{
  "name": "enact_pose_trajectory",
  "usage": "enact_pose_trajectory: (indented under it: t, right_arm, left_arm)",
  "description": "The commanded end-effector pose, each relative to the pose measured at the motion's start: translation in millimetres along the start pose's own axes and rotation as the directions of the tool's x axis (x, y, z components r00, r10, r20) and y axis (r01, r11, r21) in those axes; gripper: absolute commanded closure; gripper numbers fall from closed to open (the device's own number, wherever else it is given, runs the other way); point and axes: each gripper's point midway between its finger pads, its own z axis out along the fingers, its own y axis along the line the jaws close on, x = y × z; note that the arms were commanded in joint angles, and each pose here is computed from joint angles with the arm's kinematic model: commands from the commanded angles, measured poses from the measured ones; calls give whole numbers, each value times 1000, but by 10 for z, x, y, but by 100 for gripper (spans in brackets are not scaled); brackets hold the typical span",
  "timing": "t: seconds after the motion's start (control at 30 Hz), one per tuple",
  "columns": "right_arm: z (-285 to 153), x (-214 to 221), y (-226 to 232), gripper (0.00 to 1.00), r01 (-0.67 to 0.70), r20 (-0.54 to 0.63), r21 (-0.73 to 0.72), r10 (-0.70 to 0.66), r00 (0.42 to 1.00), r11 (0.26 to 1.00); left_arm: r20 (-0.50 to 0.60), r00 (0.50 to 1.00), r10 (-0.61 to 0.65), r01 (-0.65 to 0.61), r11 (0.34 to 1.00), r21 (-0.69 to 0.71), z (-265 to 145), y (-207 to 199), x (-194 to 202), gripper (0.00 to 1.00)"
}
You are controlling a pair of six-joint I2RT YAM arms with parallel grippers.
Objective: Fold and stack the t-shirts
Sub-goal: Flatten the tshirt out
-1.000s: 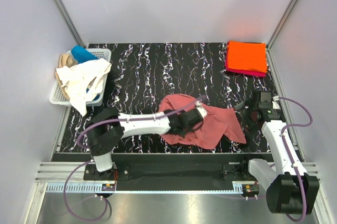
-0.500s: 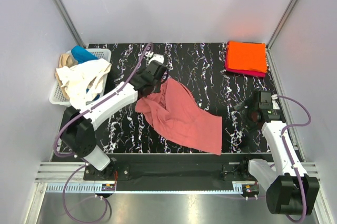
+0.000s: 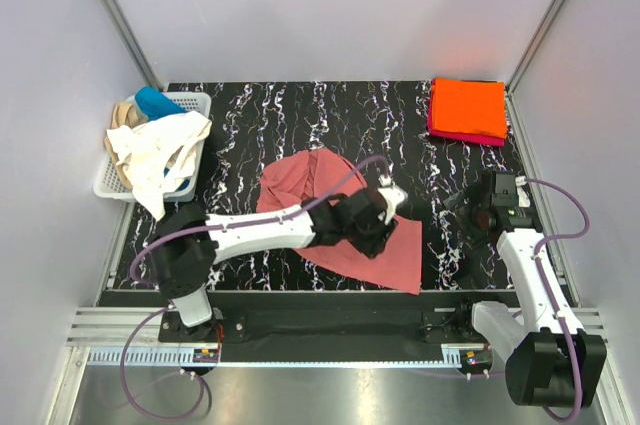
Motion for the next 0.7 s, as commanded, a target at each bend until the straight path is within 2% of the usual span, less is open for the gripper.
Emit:
enact_pose_trajectory:
  t: [0.0, 0.13, 0.2, 0.27, 0.43, 0.67]
  right_arm:
    - [7, -64, 31, 11, 21, 27, -14, -21, 999, 1000]
    - [25, -133, 54, 11, 27, 48, -1, -27, 998, 1000]
    - [27, -137, 99, 11, 29, 36, -9, -29, 999, 1000]
    - [20, -100, 142, 11, 39, 11, -29, -38, 999, 999]
    - [113, 14, 22, 13, 23, -18, -9, -23, 1000, 1000]
    - [165, -172, 24, 13, 19, 40, 36, -20, 999, 999]
  left_arm:
    - [52, 991, 126, -132, 982, 133, 53, -464, -5, 52]
    - [59, 962, 265, -271, 950, 152, 221, -802, 153, 48]
    - [20, 953, 303, -302, 942, 148, 350, -866, 310, 47]
    - [-11, 956, 293, -292, 954, 71, 406, -744, 340, 47]
    - [-2, 942, 335, -334, 941, 58, 378, -712, 384, 46]
    - [8, 931, 364, -362, 924, 125, 636, -1165, 402, 47]
